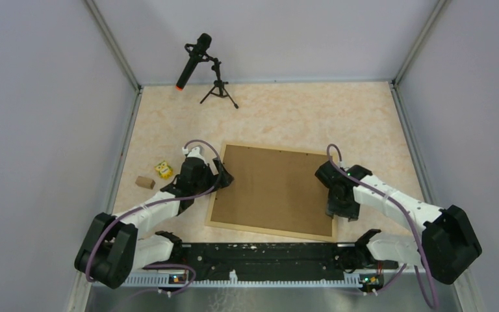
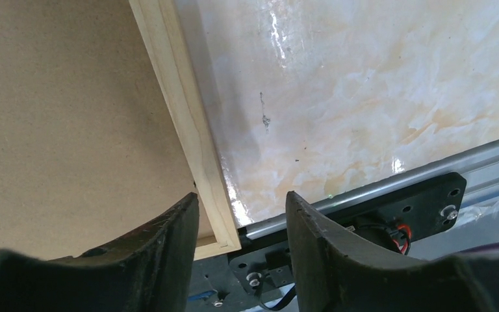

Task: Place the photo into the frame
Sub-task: Install the photo frame at the center of the board.

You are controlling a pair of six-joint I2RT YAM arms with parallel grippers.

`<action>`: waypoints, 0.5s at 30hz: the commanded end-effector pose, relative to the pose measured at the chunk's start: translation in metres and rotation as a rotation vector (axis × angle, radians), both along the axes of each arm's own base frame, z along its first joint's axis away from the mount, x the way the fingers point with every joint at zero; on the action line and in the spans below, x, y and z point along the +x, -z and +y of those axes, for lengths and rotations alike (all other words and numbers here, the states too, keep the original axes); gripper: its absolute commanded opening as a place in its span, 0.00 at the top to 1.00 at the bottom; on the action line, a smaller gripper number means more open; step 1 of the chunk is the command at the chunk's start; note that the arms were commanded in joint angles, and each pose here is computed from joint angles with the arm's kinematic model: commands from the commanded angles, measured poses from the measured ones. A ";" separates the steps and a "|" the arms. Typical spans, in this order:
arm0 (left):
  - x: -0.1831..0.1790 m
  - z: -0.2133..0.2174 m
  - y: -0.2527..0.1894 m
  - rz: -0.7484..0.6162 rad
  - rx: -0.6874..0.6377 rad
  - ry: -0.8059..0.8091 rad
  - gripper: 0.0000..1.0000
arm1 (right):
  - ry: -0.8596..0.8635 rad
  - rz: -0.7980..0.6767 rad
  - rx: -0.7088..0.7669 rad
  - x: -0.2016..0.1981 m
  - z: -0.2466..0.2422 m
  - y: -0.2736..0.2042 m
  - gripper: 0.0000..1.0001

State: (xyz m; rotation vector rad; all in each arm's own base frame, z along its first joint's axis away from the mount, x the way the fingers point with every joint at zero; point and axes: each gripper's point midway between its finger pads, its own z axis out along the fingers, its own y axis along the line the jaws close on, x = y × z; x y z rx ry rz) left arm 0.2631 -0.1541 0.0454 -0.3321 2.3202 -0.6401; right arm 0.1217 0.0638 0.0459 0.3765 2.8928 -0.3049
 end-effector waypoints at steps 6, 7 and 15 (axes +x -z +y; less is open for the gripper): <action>-0.008 -0.005 0.008 0.043 -0.017 0.031 0.02 | 0.001 0.030 -0.019 -0.003 0.001 0.008 0.55; -0.008 -0.005 0.008 0.041 -0.017 0.032 0.02 | 0.000 0.037 -0.018 -0.004 0.002 0.010 0.55; -0.008 -0.004 0.008 0.040 -0.017 0.030 0.02 | -0.011 0.043 0.016 -0.004 0.008 0.019 0.56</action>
